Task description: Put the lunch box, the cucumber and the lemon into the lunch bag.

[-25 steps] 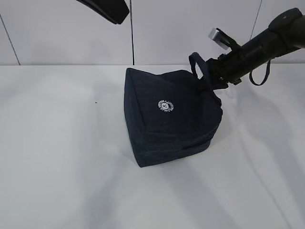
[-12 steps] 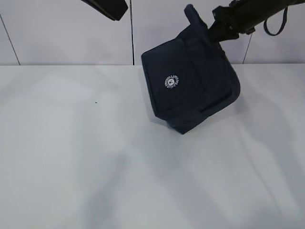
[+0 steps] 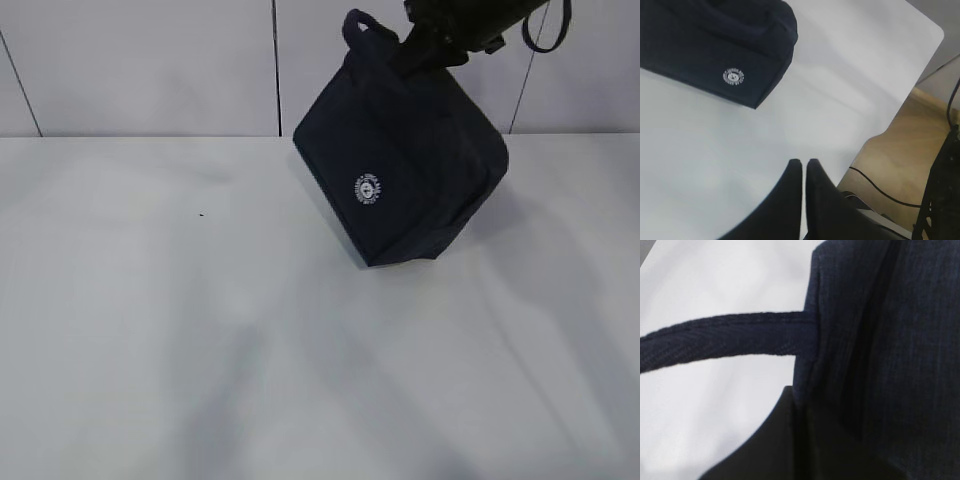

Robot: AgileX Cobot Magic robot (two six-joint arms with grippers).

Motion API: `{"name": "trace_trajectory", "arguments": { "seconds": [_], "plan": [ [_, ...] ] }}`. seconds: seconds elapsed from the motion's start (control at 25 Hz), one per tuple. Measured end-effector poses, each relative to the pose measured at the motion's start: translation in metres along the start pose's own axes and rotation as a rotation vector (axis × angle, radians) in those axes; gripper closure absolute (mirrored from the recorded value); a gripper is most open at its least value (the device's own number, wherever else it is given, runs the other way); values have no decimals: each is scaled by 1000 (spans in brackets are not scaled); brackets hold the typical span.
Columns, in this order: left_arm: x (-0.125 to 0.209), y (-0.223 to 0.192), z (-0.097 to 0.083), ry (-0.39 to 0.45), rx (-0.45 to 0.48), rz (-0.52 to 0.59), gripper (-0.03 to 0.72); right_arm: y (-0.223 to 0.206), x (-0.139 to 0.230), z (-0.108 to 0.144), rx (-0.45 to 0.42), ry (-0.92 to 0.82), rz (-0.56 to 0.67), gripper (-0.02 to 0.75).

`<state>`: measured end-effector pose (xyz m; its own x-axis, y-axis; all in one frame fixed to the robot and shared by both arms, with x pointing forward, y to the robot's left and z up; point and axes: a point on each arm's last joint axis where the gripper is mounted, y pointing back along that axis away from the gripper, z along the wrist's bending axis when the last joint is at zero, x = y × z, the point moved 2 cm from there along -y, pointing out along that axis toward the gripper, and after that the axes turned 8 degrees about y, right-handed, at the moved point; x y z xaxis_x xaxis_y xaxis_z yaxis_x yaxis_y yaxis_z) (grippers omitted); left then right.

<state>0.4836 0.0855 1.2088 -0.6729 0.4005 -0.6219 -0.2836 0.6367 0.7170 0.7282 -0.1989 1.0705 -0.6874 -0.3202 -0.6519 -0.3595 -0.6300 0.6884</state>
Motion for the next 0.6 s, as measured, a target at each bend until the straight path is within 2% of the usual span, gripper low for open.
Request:
{"name": "trace_trajectory", "arguments": {
  "seconds": [0.24,0.6],
  "plan": [
    [2,14,-5,-13,-1,-31,708,-28,-4,44,-27,73,77,737],
    [4,25,-9,-24,-1,-54,708,-64,-1,90,-75,154,150,737]
  ]
}}
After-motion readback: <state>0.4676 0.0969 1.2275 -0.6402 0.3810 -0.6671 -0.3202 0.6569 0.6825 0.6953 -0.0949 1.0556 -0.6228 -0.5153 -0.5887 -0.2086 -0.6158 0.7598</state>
